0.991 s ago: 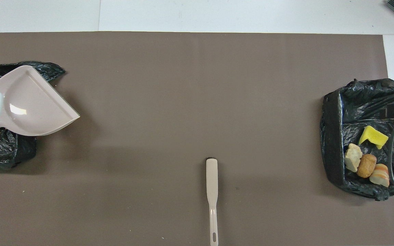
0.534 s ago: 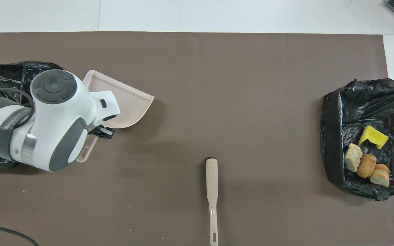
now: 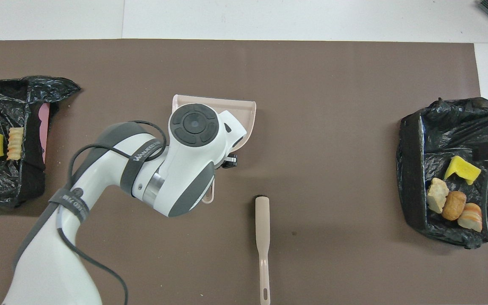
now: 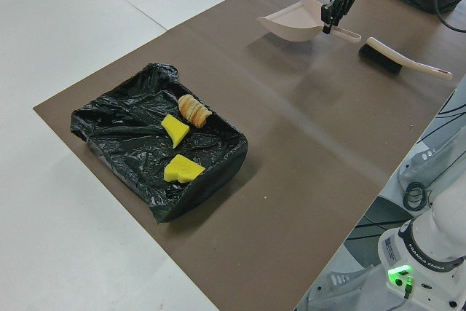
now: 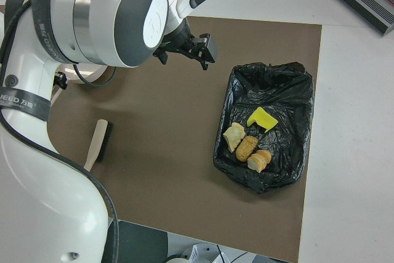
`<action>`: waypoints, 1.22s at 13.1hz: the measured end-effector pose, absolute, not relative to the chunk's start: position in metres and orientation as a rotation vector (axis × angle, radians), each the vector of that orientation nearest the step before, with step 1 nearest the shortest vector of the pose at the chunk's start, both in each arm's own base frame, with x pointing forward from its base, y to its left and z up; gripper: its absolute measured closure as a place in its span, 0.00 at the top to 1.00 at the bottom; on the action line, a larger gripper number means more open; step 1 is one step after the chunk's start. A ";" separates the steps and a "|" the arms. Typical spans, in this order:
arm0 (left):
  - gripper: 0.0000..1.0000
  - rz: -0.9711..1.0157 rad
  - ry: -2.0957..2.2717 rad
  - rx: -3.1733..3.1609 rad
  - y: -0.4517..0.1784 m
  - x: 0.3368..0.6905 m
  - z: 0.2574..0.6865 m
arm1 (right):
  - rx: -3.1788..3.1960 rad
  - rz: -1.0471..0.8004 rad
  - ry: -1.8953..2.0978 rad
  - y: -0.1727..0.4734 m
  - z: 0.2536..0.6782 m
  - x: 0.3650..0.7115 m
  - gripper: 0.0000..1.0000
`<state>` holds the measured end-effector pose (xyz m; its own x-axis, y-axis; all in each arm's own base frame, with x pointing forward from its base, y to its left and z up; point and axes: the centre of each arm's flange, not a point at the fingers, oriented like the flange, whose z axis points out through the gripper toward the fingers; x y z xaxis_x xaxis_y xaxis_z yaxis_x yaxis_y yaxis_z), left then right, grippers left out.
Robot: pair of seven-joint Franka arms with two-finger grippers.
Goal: Sweep and dump trash in bin
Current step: 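Bring the empty dustpan back to the mat center with the left gripper, then release the dustpan and lift the left gripper away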
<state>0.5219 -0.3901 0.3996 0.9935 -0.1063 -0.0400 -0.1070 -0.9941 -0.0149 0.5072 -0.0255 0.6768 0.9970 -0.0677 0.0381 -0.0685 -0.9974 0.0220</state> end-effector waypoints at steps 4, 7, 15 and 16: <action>0.33 0.051 0.040 -3.146 -0.454 0.546 0.362 | 3.117 0.049 -0.115 -0.025 0.677 0.502 1.00; 0.33 0.039 0.034 -3.157 -0.462 0.554 0.357 | 3.117 0.032 -0.125 -0.020 0.676 0.499 1.00; 0.38 -0.022 0.051 -3.192 -0.466 0.558 0.364 | 3.118 0.011 -0.129 -0.001 0.676 0.494 1.00; 0.48 -0.026 0.052 -3.194 -0.466 0.558 0.365 | 3.118 0.009 -0.130 -0.001 0.676 0.494 1.00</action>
